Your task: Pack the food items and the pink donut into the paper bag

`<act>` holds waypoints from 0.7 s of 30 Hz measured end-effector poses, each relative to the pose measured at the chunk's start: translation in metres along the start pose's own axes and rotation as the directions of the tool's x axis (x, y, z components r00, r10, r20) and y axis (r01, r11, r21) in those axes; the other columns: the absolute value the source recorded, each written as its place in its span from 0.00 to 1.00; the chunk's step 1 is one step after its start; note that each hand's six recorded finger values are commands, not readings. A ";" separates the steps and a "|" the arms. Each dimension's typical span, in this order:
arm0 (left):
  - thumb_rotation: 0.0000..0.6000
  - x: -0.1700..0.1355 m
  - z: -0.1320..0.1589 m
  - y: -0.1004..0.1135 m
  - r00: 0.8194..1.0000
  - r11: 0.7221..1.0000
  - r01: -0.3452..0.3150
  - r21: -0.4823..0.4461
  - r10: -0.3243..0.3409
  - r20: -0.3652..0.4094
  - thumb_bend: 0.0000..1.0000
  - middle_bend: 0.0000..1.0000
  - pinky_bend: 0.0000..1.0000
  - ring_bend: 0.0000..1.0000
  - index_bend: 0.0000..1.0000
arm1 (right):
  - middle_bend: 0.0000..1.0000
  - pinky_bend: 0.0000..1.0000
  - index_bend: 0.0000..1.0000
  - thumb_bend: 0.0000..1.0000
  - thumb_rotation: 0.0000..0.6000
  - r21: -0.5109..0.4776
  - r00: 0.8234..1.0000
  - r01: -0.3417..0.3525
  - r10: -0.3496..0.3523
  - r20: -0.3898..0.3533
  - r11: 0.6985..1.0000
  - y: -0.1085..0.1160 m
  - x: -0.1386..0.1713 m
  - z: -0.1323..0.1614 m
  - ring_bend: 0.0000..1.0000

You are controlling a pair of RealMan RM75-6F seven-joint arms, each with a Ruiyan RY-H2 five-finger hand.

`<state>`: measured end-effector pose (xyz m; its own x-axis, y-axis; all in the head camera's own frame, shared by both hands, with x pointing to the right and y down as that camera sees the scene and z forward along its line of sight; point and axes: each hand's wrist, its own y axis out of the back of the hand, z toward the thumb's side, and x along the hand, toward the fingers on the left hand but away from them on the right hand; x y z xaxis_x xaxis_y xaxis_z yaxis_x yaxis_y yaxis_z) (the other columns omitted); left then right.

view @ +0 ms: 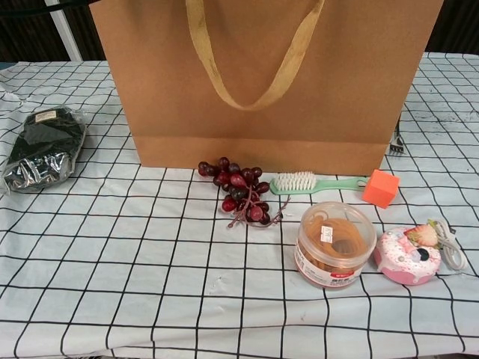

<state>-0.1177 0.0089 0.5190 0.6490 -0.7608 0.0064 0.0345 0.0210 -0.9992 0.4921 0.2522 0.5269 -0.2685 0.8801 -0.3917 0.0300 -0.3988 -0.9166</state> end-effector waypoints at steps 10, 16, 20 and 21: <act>1.00 -0.040 -0.024 0.031 0.996 1.000 -0.026 -0.006 0.025 -0.080 0.02 0.10 0.10 0.00 0.13 | 0.12 0.23 0.05 0.15 1.00 0.006 0.999 -0.009 0.009 -0.048 1.000 -0.004 0.000 0.007 0.23; 1.00 -0.109 -0.048 0.030 0.988 0.998 0.063 0.010 -0.061 -0.142 0.03 0.13 0.12 0.00 0.14 | 0.12 0.23 0.05 0.15 1.00 0.021 0.995 -0.002 0.004 -0.103 1.000 -0.006 0.001 0.015 0.23; 1.00 -0.159 -0.047 0.017 0.983 0.988 0.148 -0.035 -0.151 -0.104 0.03 0.13 0.13 0.02 0.15 | 0.12 0.23 0.05 0.15 1.00 0.024 0.993 0.005 -0.002 -0.114 1.000 -0.007 0.001 0.017 0.23; 1.00 -0.168 -0.045 0.014 0.982 0.986 0.162 -0.047 -0.165 -0.088 0.03 0.14 0.13 0.02 0.15 | 0.12 0.23 0.05 0.15 1.00 0.024 0.994 0.006 -0.004 -0.113 1.000 -0.007 0.001 0.017 0.23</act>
<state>-0.2607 0.1080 0.5020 0.5648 -0.8080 0.1678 0.1033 -0.1325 -0.9858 0.4756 0.2517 0.5338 -0.1585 0.9049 -0.3950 0.0050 -0.3993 -0.9168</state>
